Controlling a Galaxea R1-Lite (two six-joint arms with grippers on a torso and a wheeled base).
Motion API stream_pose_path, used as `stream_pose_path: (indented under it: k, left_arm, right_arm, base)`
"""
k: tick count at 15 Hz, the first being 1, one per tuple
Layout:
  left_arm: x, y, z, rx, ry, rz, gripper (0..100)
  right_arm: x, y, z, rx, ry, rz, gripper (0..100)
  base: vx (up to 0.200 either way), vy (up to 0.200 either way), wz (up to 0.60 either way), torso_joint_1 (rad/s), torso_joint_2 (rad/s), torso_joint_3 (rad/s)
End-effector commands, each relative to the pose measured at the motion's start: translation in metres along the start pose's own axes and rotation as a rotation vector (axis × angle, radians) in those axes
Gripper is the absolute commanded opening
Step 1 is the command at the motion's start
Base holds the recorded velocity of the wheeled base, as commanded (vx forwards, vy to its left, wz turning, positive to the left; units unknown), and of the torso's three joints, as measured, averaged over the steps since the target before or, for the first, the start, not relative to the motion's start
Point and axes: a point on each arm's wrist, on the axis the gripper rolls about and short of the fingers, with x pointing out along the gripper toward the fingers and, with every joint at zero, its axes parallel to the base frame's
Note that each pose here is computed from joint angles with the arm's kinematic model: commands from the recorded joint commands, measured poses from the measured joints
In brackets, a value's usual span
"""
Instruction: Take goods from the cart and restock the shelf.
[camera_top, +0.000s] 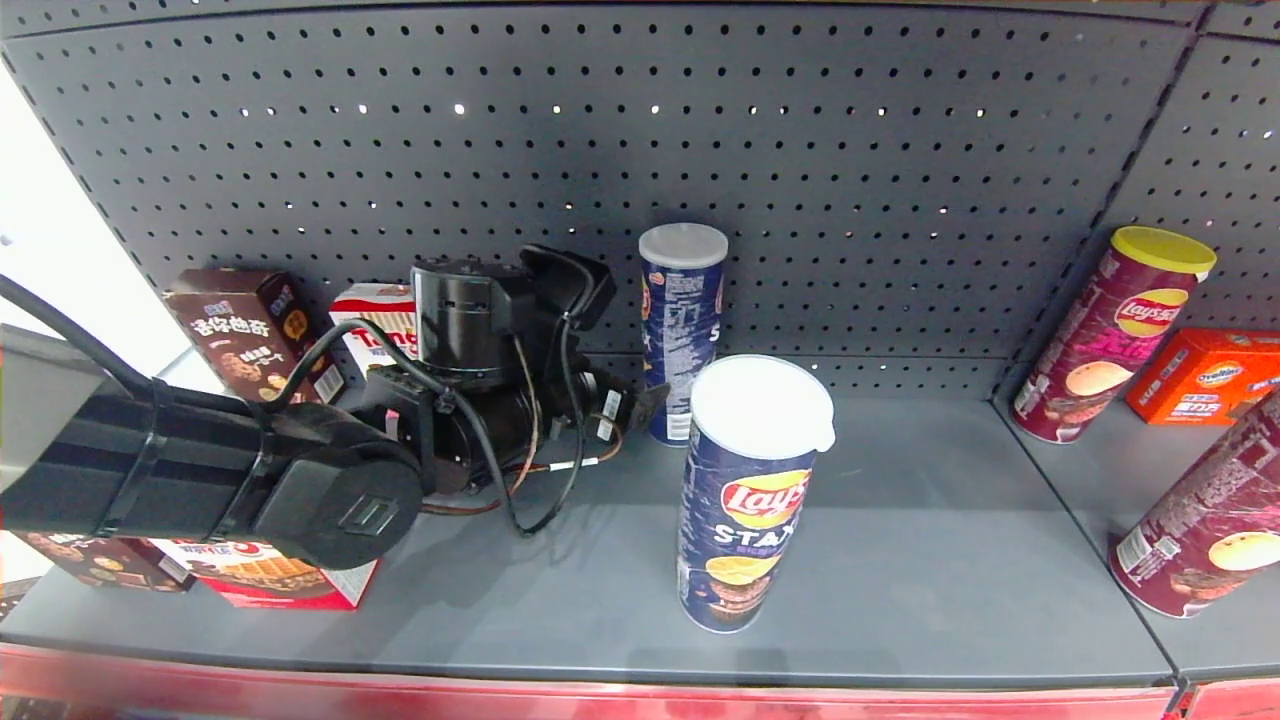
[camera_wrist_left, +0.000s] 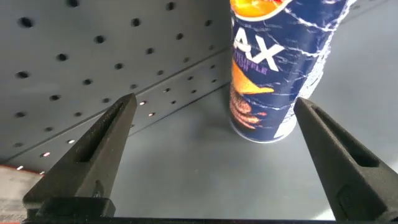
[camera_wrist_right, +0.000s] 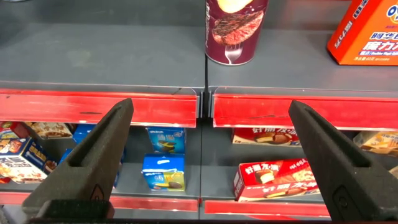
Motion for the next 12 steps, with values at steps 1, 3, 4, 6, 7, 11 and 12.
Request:
stream_pose_path:
  k: [1,3,4,6,7,11,12]
  left_arm:
    - [0.0,0.002,-0.001,-0.001,0.004,0.02,100]
    - [0.0,0.004,0.0,-0.004,0.004,0.042,100]
    - [0.001,0.005,0.0,-0.018,0.004,0.052,100]
    - [0.001,0.006,0.003,-0.049,-0.002,0.08,100]
    - [0.001,0.007,0.003,-0.052,-0.002,0.083,100]
    - [0.001,0.012,0.002,-0.054,0.004,0.122,100]
    - [0.002,0.017,0.001,-0.056,0.009,0.15,100]
  right_arm:
    - [0.0,0.0,0.0,0.0,0.0,0.001,100]
    - [0.0,0.0,0.0,0.0,0.0,0.0,100]
    - [0.0,0.0,0.0,0.0,0.0,0.0,100]
    - [0.0,0.0,0.0,0.0,0.0,0.001,100]
    - [0.0,0.0,0.0,0.0,0.0,0.0,100]
    - [0.0,0.0,0.0,0.0,0.0,0.0,100]
    - [0.0,0.0,0.0,0.0,0.0,0.0,100]
  base:
    - [0.0,0.0,0.0,0.0,0.0,0.0]
    - [0.0,0.0,0.0,0.0,0.0,0.0]
    - [0.0,0.0,0.0,0.0,0.0,0.0]
    - [0.0,0.0,0.0,0.0,0.0,0.0]
    - [0.0,0.0,0.0,0.0,0.0,0.0]
    - [0.0,0.0,0.0,0.0,0.0,0.0]
    - [0.0,0.0,0.0,0.0,0.0,0.0]
